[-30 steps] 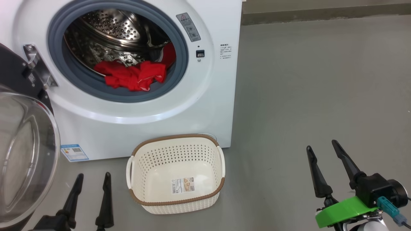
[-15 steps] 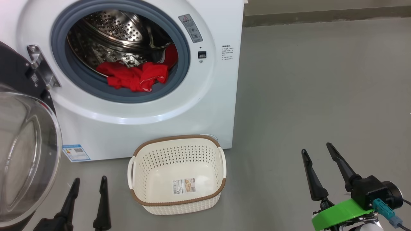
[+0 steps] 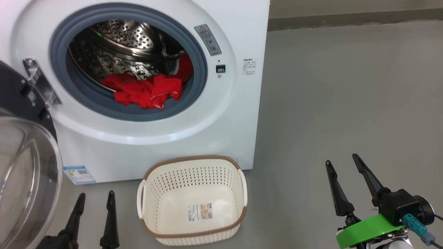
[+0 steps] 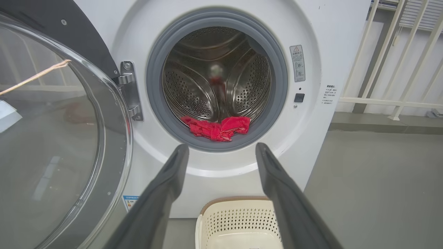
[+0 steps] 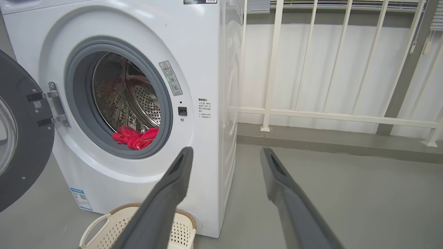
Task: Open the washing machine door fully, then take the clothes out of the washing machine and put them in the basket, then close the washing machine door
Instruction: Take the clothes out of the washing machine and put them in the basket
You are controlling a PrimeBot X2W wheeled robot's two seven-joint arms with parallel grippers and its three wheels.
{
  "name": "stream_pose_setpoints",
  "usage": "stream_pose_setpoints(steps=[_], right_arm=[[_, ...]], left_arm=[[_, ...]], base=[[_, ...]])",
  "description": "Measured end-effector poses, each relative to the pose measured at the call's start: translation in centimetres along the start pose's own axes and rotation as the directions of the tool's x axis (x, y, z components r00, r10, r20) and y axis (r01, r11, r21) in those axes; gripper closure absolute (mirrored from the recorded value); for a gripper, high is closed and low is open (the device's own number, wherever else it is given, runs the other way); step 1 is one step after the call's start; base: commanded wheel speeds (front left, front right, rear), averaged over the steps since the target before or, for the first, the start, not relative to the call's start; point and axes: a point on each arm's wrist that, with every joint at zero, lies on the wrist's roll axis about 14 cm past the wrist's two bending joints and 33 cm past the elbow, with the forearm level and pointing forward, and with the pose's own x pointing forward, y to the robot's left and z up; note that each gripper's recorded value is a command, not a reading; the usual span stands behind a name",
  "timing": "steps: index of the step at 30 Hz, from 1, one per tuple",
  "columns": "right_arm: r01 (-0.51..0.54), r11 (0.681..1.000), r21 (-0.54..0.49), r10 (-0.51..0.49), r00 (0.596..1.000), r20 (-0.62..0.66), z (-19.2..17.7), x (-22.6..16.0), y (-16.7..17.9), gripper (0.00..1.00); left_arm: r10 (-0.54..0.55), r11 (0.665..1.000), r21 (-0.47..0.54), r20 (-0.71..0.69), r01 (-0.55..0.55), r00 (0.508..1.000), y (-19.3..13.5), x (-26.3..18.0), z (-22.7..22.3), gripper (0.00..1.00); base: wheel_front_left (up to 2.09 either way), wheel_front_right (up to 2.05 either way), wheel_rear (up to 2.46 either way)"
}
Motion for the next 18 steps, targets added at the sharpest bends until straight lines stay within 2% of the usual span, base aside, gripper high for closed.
stream_pose_setpoints(steps=[9, 18], right_arm=[[0.006, 1.000, 0.007, -0.006, 1.000, 0.004, 0.11, -0.01, -0.16, 0.00], [0.005, 1.000, 0.007, -0.005, 1.000, 0.007, 0.21, 0.00, -0.13, 0.00]], left_arm=[[0.000, 1.000, -0.018, 0.015, 0.000, 1.000, -0.08, 0.03, 0.49, 0.00], [0.000, 1.000, -0.016, 0.021, 0.000, 1.000, -0.28, -0.01, 0.68, 0.00]], base=[[1.26, -1.26, 0.00], [0.17, -0.17, 0.00]])
